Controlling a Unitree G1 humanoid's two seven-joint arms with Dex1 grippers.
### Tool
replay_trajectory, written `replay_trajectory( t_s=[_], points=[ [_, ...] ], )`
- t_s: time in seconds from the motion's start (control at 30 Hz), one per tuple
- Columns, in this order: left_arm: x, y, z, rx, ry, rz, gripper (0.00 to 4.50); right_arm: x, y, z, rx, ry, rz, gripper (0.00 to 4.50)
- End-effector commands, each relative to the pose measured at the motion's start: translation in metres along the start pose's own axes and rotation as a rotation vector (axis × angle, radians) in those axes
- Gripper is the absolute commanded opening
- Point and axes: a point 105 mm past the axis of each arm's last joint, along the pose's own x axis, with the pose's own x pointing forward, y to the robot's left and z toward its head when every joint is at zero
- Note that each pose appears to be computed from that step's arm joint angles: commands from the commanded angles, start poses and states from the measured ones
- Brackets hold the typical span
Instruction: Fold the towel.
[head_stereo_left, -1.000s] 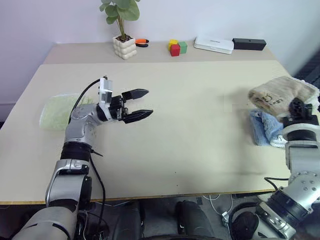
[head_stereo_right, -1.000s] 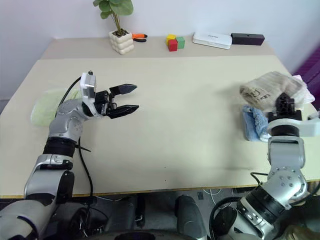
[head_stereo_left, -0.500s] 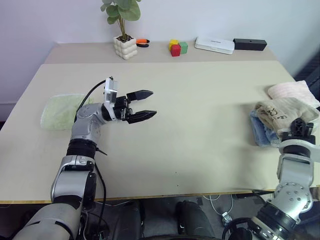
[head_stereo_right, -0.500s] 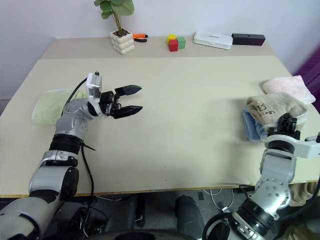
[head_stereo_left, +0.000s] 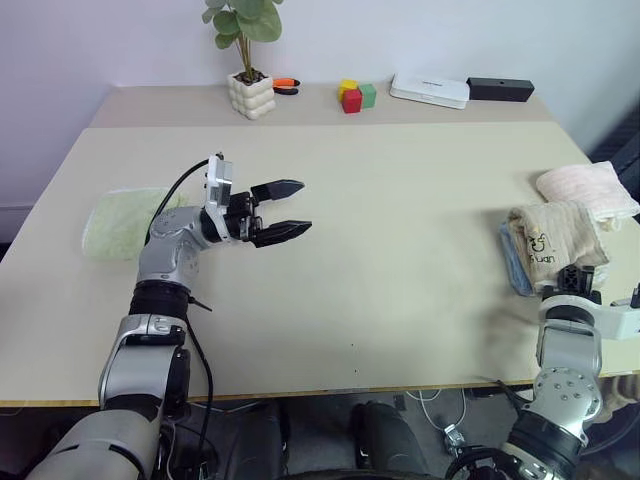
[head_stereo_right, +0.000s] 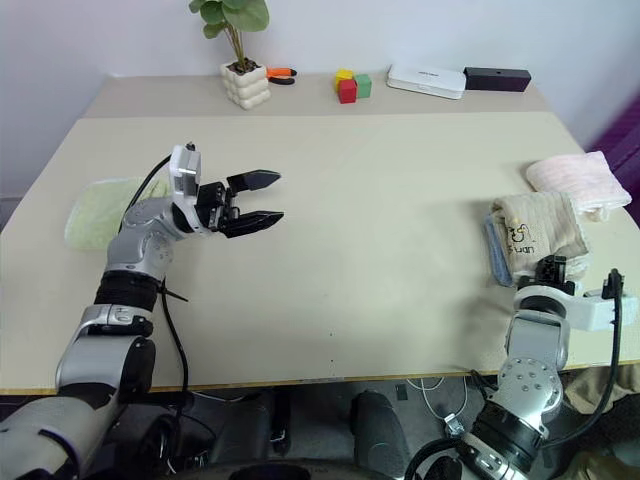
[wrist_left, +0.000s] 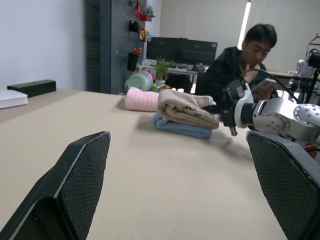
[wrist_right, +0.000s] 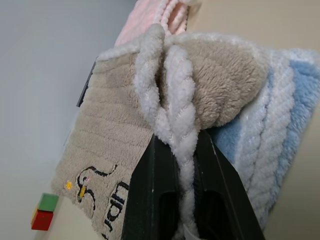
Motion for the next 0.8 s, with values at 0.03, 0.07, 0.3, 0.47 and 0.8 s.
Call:
replay_trajectory(
  t_s=[0.03, 0.07, 0.3, 0.47, 0.8],
  points=[
    [0.001, -0.002, 0.008, 0.029, -0.021, -0.006, 4.50, 0.000, 0.011, 0.014, -0.047, -0.046, 0.033, 1.05],
    [0.001, -0.002, 0.008, 0.027, -0.022, -0.007, 4.50, 0.000, 0.012, 0.016, -0.053, -0.056, 0.035, 1.45],
    [0.004, -0.002, 0.005, 0.026, -0.027, -0.008, 4.50, -0.004, 0.022, 0.029, -0.253, -0.151, 0.044, 4.47],
    [0.010, -0.002, 0.004, 0.023, -0.055, -0.008, 4.50, -0.007, 0.026, 0.034, -0.461, -0.207, 0.019, 4.47],
    [-0.002, -0.001, 0.006, 0.052, -0.037, 0.040, 4.50, -0.005, 0.089, 0.046, -1.002, -0.396, 0.213, 4.47]
  ],
)
